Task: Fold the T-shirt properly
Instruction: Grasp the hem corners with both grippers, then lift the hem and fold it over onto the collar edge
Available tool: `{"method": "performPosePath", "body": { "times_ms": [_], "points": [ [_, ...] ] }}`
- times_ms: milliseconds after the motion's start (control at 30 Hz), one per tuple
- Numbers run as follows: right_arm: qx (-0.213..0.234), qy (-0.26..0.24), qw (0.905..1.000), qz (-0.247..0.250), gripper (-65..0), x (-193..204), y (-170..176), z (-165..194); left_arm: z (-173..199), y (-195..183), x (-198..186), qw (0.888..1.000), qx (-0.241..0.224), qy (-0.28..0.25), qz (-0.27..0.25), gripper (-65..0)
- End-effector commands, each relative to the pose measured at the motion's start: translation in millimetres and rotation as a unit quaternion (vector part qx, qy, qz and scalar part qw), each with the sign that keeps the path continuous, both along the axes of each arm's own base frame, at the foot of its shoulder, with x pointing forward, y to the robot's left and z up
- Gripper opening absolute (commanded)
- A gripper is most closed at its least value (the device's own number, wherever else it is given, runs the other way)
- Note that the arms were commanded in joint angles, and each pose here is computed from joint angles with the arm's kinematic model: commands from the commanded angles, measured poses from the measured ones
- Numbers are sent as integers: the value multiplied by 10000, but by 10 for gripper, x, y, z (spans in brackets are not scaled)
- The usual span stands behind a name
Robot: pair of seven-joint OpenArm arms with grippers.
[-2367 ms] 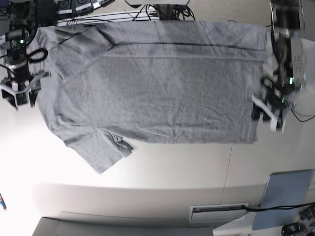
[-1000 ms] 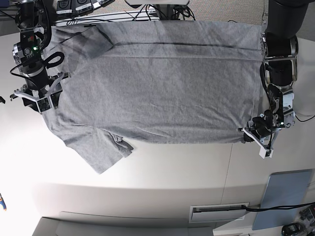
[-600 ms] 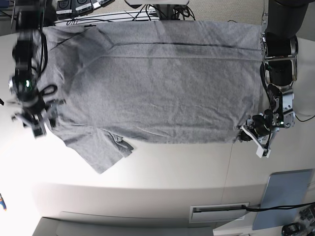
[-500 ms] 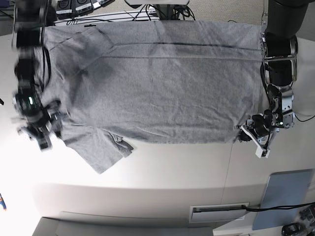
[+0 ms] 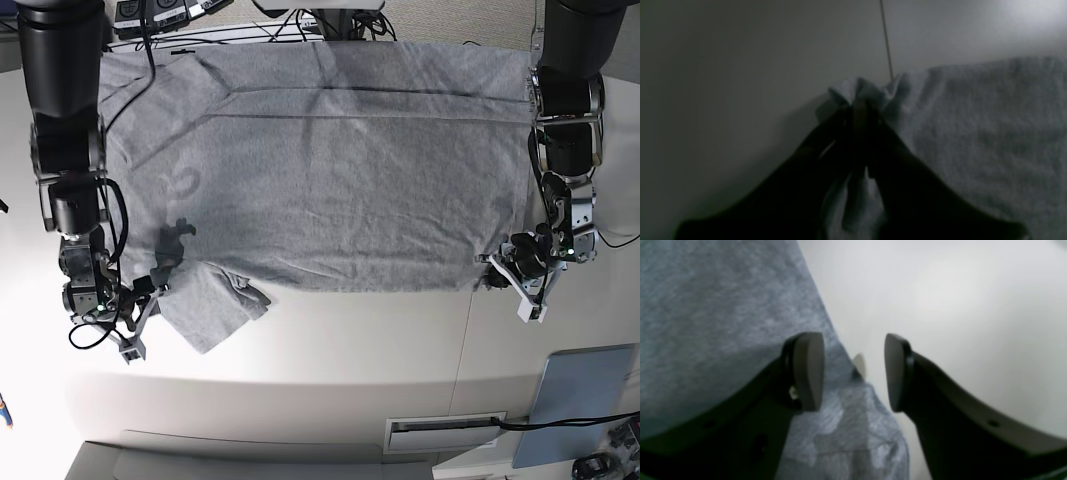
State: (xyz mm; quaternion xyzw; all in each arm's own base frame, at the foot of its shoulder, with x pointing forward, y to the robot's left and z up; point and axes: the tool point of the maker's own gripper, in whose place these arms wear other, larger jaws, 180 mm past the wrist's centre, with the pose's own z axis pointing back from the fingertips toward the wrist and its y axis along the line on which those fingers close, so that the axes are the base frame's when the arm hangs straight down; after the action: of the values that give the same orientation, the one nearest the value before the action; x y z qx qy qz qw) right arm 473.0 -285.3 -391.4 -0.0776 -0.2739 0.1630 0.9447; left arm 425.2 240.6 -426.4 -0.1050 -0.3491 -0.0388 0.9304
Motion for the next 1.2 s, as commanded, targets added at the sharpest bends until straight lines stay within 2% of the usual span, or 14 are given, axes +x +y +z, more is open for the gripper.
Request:
{"method": "performPosePath", "body": {
  "times_ms": [0, 133, 267, 333, 467, 567, 733, 933, 1067, 1167],
  "points": [
    [-55, -247, 9997, -63, -359, 158, -73, 194, 47, 79, 27, 9999, 155, 56, 5, -650],
    [36, 117, 9999, -34, -360, -1, -27, -62, 47, 78, 27, 9999, 154, 56, 1, -650],
    [66, 278, 9996, 22, -368, -80, 0, -147, 48, 78, 27, 9999, 154, 54, 1, -650],
    [36, 361, 9993, -2, -430, -106, -15, -160, 48, 77, 28, 9999, 151, 51, 0, -650],
    [-34, 605, 9981, -54, -646, -185, -44, -199, 68, 74, 51, 9999, 136, -30, 13, -650],
    [-42, 612, 9981, -62, -650, -187, -49, -197, 94, 73, 78, 9999, 112, -127, 32, -650],
    [-65, 294, 9995, 47, -650, -42, -18, -40, 212, 148, 146, 9992, 242, -267, 148, -650],
    [-244, 101, 9996, 25, -650, -11, -136, 188, 275, 191, 59, 9989, 472, -15, 59, -650],
    [-205, -389, 9990, 82, -650, -64, -174, 397, 421, 220, -18, 9992, 154, -360, 117, -650],
    [-722, -506, 9958, 233, -650, -197, -212, 535, 539, 233, -105, 9984, 50, -547, 97, -650]
  ]
}}
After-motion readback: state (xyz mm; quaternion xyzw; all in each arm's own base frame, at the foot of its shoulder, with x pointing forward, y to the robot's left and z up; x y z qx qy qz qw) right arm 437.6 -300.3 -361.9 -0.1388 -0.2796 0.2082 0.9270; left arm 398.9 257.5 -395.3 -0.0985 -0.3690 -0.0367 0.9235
